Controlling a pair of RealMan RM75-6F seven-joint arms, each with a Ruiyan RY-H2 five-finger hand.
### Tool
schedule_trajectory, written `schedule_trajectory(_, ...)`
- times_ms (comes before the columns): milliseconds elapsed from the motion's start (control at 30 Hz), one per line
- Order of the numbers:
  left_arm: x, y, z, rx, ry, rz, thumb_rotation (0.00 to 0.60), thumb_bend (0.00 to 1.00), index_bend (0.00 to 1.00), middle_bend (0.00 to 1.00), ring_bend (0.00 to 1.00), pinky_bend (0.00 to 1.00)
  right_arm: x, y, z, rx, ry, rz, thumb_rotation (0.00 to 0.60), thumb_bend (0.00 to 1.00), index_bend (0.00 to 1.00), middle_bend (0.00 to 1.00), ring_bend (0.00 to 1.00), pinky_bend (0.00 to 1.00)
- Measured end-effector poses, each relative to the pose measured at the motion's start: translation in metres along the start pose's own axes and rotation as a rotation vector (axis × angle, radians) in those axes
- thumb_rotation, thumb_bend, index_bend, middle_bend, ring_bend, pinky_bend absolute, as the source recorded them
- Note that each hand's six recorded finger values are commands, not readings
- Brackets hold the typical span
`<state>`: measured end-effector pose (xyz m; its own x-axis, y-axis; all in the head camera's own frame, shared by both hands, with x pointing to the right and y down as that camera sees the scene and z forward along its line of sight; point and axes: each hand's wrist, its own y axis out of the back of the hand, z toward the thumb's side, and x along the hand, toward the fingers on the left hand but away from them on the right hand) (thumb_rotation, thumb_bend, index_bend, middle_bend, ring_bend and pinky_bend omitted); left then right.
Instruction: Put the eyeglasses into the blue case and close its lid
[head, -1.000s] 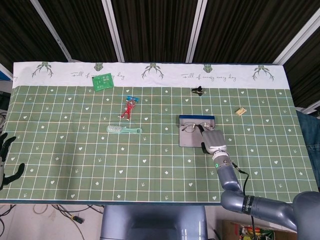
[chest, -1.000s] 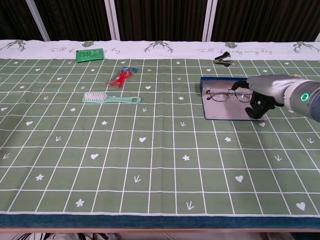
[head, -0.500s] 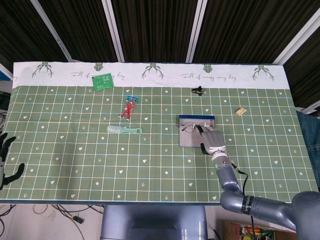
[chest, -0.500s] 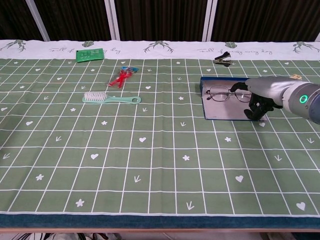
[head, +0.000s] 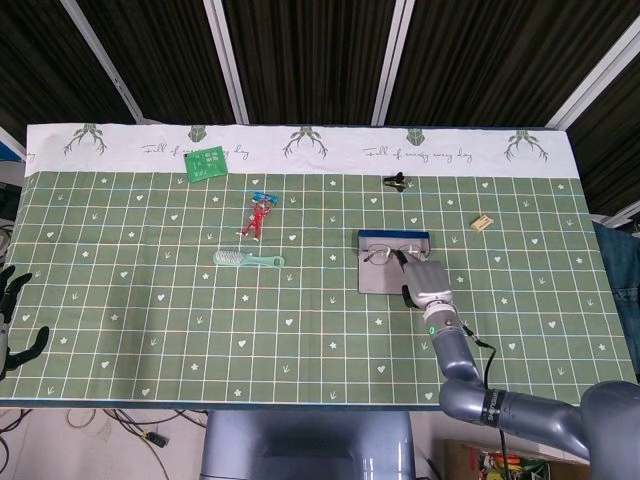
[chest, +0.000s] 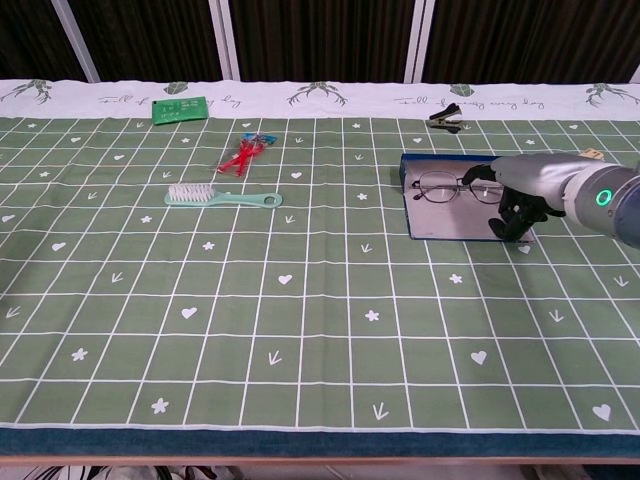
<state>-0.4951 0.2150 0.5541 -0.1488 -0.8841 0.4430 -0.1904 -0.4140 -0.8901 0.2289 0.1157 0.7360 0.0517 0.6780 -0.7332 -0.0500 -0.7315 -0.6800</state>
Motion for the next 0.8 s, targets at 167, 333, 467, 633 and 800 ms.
schedule_trajectory(167, 0.0, 0.0, 0.0, 0.0, 0.0, 0.0, 0.6, 0.35, 0.11, 0.0, 0.0, 0.0, -0.002, 0.0, 0.0, -0.001, -0.002, 0.004, 0.6, 0.62, 0.1, 0.8, 0.83, 0.85)
schedule_trajectory(333, 0.0, 0.0, 0.0, -0.001, 0.0, 0.0, 0.6, 0.35, 0.11, 0.0, 0.0, 0.0, -0.004, 0.001, 0.0, -0.004, -0.007, 0.001, 0.6, 0.62, 0.1, 0.8, 0.83, 0.85)
schedule_trajectory(467, 0.0, 0.0, 0.0, 0.001, -0.002, 0.0, 0.6, 0.35, 0.11, 0.0, 0.0, 0.0, -0.007, 0.003, 0.0, -0.005, -0.014, -0.001, 0.6, 0.62, 0.1, 0.8, 0.83, 0.86)
schedule_trajectory(633, 0.0, 0.001, 0.0, -0.002, -0.001, 0.001, 0.6, 0.35, 0.11, 0.0, 0.0, 0.0, -0.011, 0.004, -0.001, -0.008, -0.024, 0.002, 0.6, 0.62, 0.1, 0.8, 0.83, 0.86)
schedule_trajectory(800, 0.0, 0.0, 0.0, -0.001, 0.0, 0.0, 0.6, 0.35, 0.11, 0.0, 0.0, 0.0, -0.015, 0.004, -0.002, -0.009, -0.035, 0.004, 0.6, 0.62, 0.09, 0.8, 0.83, 0.86)
